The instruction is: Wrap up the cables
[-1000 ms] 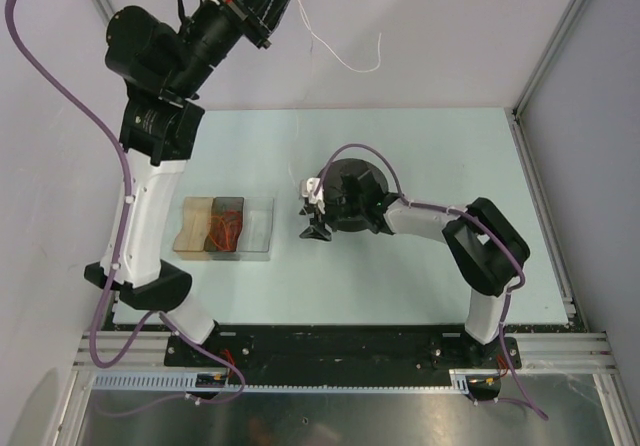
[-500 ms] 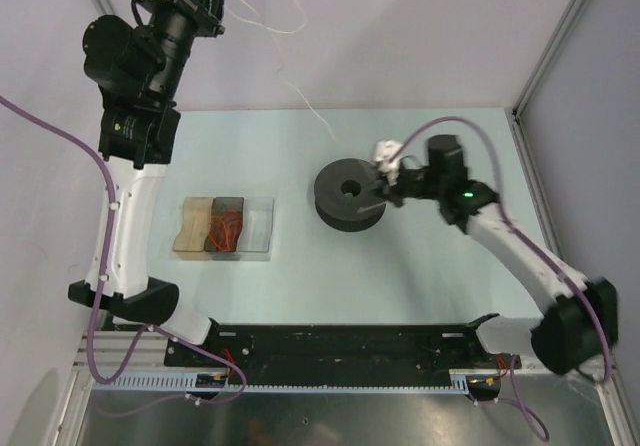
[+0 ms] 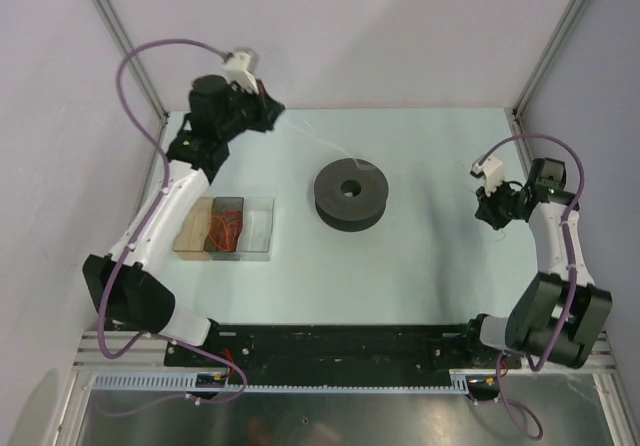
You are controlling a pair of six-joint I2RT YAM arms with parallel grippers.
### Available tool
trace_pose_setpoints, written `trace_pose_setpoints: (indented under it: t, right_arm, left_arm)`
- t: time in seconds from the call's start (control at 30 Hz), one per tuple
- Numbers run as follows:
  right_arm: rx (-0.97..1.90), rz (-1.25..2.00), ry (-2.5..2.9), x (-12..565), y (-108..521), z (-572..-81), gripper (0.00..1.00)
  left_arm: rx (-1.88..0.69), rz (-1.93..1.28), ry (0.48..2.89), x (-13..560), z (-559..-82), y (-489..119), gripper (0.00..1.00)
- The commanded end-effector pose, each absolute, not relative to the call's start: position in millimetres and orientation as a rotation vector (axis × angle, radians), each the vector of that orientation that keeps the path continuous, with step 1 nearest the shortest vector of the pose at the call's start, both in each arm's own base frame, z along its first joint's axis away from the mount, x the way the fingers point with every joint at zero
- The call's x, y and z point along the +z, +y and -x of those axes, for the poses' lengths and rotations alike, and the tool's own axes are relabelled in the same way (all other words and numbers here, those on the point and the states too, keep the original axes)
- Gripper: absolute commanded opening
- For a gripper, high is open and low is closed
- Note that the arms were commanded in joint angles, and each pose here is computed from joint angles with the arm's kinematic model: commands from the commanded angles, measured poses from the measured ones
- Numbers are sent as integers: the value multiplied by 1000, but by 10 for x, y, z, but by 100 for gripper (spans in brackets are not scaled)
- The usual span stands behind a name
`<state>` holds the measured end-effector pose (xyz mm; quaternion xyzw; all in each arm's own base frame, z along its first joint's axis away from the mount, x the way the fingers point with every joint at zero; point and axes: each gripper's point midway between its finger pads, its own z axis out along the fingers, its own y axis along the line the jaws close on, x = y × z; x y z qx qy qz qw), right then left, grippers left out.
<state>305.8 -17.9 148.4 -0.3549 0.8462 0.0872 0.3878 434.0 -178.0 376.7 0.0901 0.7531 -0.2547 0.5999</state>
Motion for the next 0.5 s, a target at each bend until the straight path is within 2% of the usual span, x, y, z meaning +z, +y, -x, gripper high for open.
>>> trace_pose_setpoints:
  t: [0.0, 0.27, 0.47]
  right_arm:
    - [201, 950, 2284, 1106, -398, -2965, 0]
    - [233, 1014, 2307, 999, -242, -2973, 0]
    - [197, 1007, 2336, 946, -325, -2996, 0]
  left_arm:
    - [-638, -561, 1700, 3533, -3868, -2281, 0]
    - [-661, -1098, 1772, 2241, -2965, -2846, 0]
    - [-661, -1410, 1759, 1601, -2406, -2676, 0]
